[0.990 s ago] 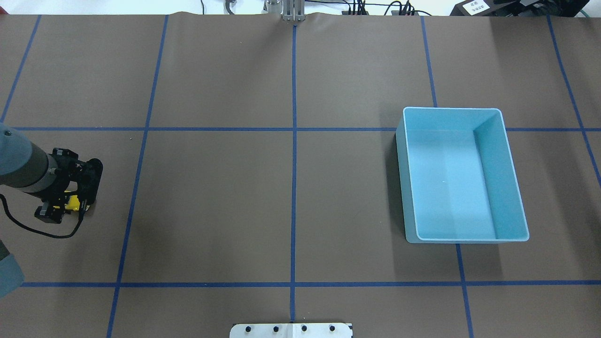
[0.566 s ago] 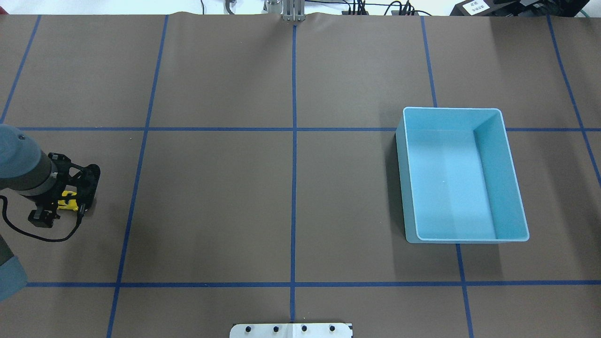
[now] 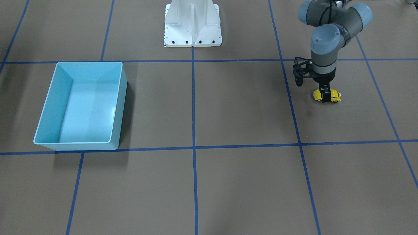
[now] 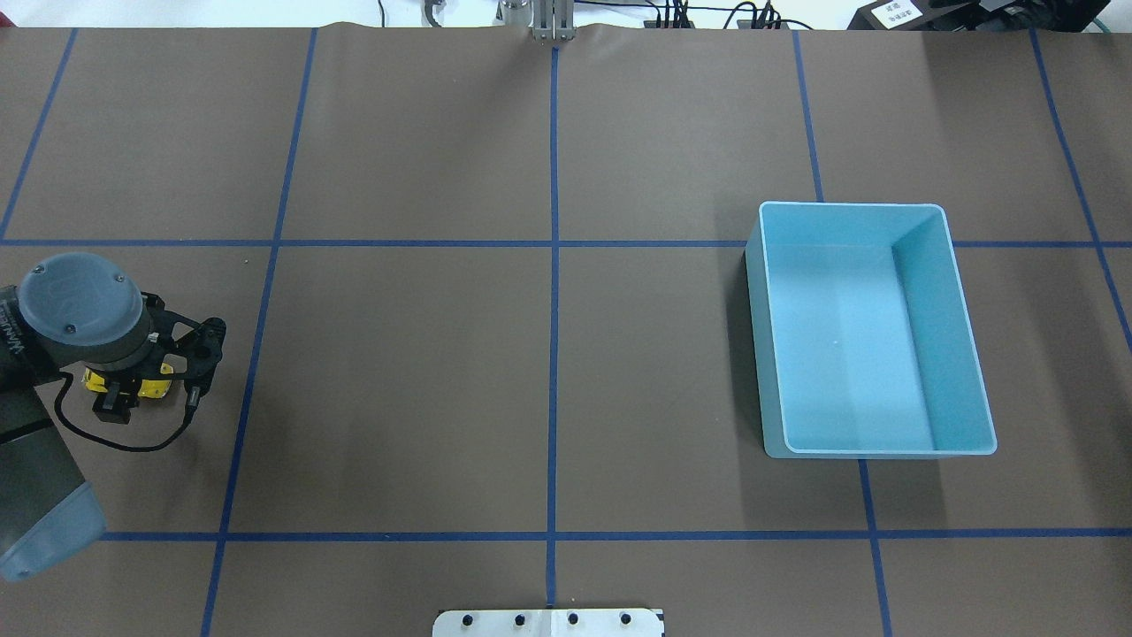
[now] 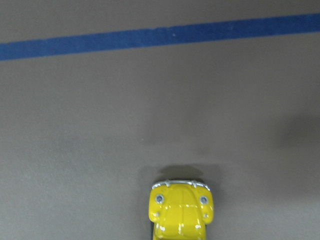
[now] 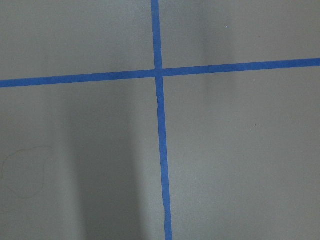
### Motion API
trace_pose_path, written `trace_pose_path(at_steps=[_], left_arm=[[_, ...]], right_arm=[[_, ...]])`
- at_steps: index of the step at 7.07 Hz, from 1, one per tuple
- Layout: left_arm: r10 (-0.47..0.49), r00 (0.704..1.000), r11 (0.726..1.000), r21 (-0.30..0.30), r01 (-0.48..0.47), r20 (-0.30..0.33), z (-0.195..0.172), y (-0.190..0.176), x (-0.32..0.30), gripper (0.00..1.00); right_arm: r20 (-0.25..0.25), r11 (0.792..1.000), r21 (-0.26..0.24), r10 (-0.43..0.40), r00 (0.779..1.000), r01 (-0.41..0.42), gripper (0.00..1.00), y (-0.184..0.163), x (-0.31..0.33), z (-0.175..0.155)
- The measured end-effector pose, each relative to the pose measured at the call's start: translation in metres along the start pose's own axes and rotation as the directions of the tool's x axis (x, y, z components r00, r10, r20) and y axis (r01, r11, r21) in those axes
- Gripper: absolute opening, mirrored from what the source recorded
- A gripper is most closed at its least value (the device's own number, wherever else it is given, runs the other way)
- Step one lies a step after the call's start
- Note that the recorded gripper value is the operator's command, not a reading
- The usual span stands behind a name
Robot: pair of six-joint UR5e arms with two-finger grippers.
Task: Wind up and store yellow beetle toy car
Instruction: 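Drag the car backward with the left gripper to wind it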
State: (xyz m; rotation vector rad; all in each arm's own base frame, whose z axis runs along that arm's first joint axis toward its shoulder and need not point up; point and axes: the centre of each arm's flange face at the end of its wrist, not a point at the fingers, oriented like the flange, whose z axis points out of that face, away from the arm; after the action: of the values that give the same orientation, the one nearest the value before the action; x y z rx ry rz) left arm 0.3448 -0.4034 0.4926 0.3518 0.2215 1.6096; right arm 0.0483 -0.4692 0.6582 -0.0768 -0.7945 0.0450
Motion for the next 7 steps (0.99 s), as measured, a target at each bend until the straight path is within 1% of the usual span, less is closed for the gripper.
trace_pose_path(at_steps=[1,4,6,7], left_arm=[[-0.003,1.0,1.0,0.0,0.003,-0.004,0.004,0.001,0.0,0.88],[-0.061,0.998,0.998,0.002,0.061,-0.007,0.012,0.003,0.0,0.87],[-0.07,0.998,0.998,0.003,0.07,-0.007,0.02,0.003,-0.001,0.87],[-0.069,0.998,0.998,0.005,0.069,-0.01,0.025,0.003,-0.001,0.82]], right_arm=[[0.0,1.0,-0.002,0.002,1.0,-0.002,0.99,0.001,0.001,0.001],[-0.001,1.0,-0.015,0.015,1.0,-0.015,0.99,0.009,0.008,0.007],[-0.003,0.999,-0.022,0.025,1.0,-0.025,0.99,0.015,0.013,0.011],[-0.004,0.999,-0.022,0.025,1.0,-0.025,0.99,0.015,0.014,0.011]])
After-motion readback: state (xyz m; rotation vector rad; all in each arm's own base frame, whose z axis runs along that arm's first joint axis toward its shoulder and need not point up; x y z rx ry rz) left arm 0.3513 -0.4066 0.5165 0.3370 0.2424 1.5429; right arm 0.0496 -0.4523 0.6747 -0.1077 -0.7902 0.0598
